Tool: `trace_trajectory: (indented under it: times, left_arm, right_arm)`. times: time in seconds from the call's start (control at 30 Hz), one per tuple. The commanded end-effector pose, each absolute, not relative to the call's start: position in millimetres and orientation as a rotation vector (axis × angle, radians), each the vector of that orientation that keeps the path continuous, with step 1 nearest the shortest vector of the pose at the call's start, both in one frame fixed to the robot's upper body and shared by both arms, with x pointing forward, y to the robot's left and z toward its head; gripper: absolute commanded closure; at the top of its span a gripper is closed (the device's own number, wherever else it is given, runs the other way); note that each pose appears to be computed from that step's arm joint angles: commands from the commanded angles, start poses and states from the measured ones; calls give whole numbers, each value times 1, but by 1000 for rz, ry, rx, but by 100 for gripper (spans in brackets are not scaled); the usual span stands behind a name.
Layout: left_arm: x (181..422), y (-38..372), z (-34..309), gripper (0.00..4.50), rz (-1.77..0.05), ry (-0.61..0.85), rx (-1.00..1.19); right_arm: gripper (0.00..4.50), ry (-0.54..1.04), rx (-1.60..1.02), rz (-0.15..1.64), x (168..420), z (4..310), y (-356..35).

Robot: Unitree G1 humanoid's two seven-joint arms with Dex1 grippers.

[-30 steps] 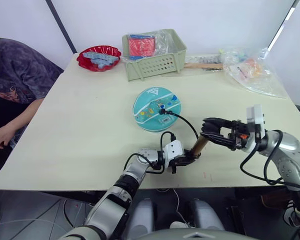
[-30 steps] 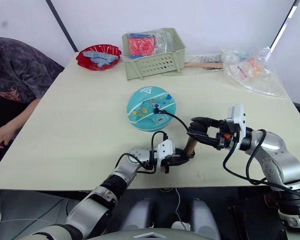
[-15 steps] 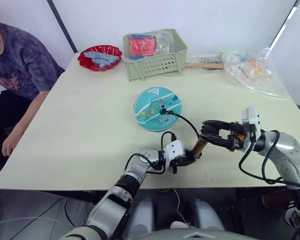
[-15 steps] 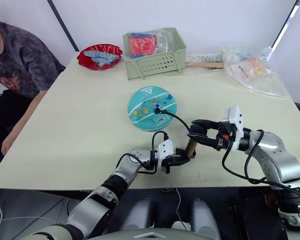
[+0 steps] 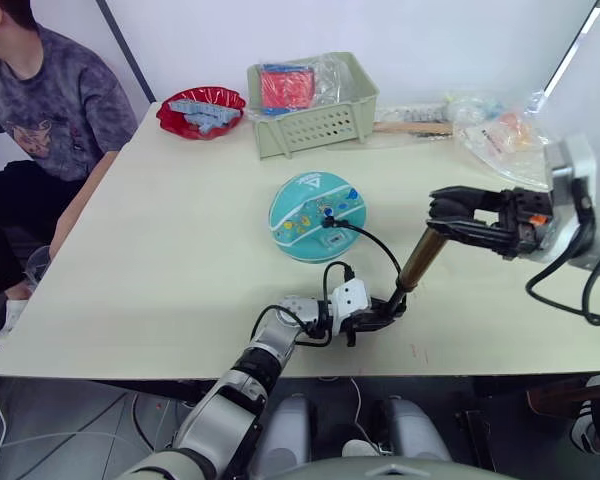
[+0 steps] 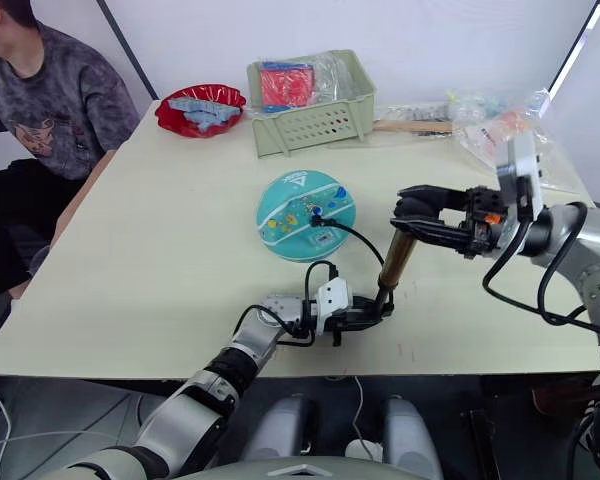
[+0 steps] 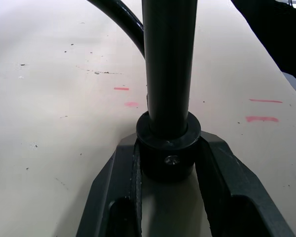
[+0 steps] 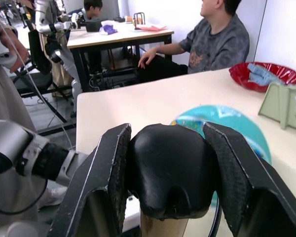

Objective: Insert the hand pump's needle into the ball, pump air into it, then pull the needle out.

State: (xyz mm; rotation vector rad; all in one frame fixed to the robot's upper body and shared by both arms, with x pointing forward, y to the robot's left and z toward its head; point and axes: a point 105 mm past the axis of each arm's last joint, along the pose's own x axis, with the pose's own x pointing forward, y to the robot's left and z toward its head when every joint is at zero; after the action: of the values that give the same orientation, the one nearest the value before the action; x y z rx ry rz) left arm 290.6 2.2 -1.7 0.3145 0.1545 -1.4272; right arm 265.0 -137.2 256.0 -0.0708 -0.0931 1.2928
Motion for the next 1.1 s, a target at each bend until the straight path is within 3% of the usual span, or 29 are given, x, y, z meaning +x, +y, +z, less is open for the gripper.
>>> trace_trajectory:
  times: [0.03, 0.27, 0.47, 0.67, 0.83, 1.1]
  left_arm:
    - [268, 12, -43, 343, -1471, 371, 296]
    - [271, 12, -44, 343, -1453, 386, 299]
    - [267, 13, -48, 343, -1464, 392, 326]
    - [268, 16, -49, 343, -1454, 387, 319]
    - [269, 18, -48, 343, -1451, 382, 326]
    - [269, 21, -47, 343, -1457, 377, 339]
  right_arm:
    - [269, -228, -135, 1268, 256, 294, -142]
    - [269, -203, -139, 1282, 255, 289, -135]
    - [269, -98, -161, 1272, 263, 249, -130]
    - [269, 30, -117, 1250, 272, 182, -126]
    - [269, 93, -135, 1239, 271, 144, -125]
    - [269, 130, -140, 1206, 273, 109, -119]
